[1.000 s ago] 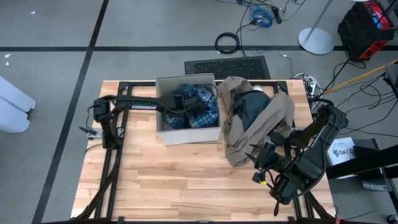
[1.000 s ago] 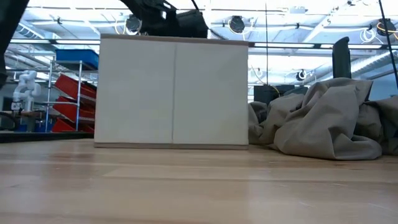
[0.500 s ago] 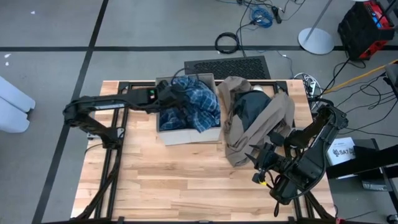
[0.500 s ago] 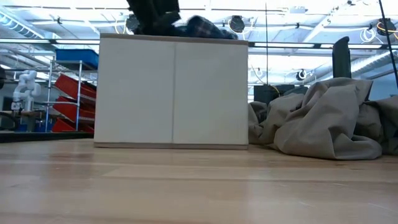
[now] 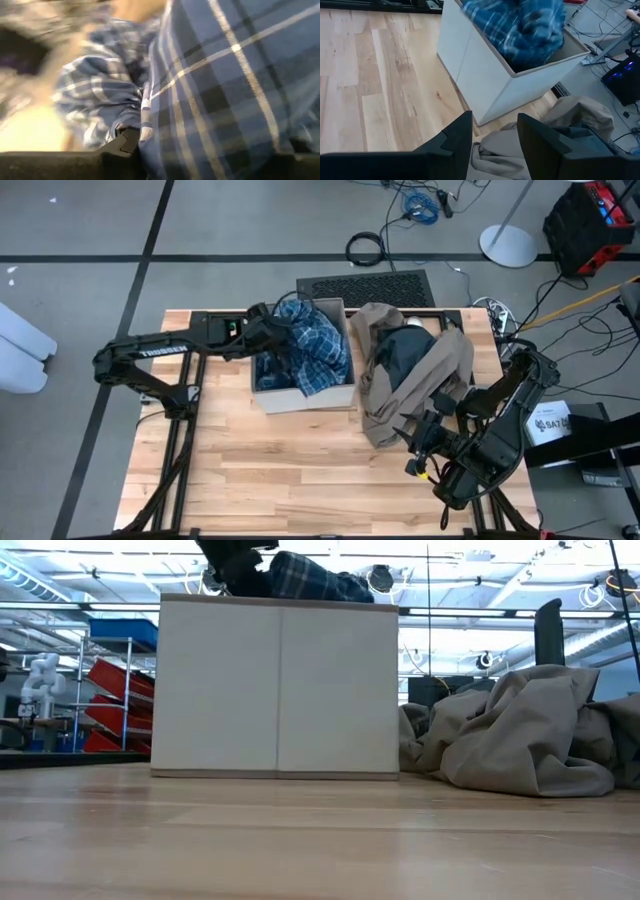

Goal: Sort clothes
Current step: Put the blue polo shirt into the laundry organizer

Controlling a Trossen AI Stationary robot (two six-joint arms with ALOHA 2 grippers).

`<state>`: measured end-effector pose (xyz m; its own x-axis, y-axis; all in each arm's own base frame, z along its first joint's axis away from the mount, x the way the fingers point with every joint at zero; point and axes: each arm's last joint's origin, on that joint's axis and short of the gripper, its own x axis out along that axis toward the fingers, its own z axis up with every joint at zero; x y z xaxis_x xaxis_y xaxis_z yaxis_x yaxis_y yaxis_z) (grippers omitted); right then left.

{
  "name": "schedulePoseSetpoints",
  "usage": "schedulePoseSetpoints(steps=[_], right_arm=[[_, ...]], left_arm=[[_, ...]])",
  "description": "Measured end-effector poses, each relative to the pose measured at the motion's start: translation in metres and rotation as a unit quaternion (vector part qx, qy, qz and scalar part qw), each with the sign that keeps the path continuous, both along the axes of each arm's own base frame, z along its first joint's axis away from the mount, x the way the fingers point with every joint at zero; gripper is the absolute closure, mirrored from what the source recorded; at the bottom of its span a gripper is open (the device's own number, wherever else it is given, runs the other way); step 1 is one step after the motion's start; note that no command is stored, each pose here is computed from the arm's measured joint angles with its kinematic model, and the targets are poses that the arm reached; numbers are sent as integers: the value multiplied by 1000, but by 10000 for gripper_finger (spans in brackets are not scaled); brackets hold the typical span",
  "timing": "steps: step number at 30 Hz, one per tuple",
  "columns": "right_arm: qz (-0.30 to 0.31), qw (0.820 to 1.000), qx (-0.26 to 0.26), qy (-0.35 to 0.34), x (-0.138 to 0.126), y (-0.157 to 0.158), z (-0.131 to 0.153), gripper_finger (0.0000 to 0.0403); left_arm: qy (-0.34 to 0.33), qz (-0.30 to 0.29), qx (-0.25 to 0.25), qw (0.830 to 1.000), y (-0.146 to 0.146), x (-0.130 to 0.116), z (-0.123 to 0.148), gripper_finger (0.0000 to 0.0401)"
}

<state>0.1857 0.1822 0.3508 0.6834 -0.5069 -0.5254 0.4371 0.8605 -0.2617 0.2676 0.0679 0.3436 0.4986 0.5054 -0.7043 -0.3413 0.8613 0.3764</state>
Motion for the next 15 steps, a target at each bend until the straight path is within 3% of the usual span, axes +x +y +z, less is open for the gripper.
schedulePoseSetpoints(steps=[3,5,12,15], right_arm=[[0,1000,1,1,0,0,0,259],[1,1000,2,5,0,0,0,259],[3,1000,-1,6,0,0,0,259],[-3,999,-35,-36,3,-2,3,259]], left_arm=[[-1,-94,-86,992,-5,-1,-2,253],[-22,-115,-137,984,-5,-3,0,253],[7,-52,-140,989,11,-14,-3,253],[-1,-42,-156,987,13,-15,-3,253]])
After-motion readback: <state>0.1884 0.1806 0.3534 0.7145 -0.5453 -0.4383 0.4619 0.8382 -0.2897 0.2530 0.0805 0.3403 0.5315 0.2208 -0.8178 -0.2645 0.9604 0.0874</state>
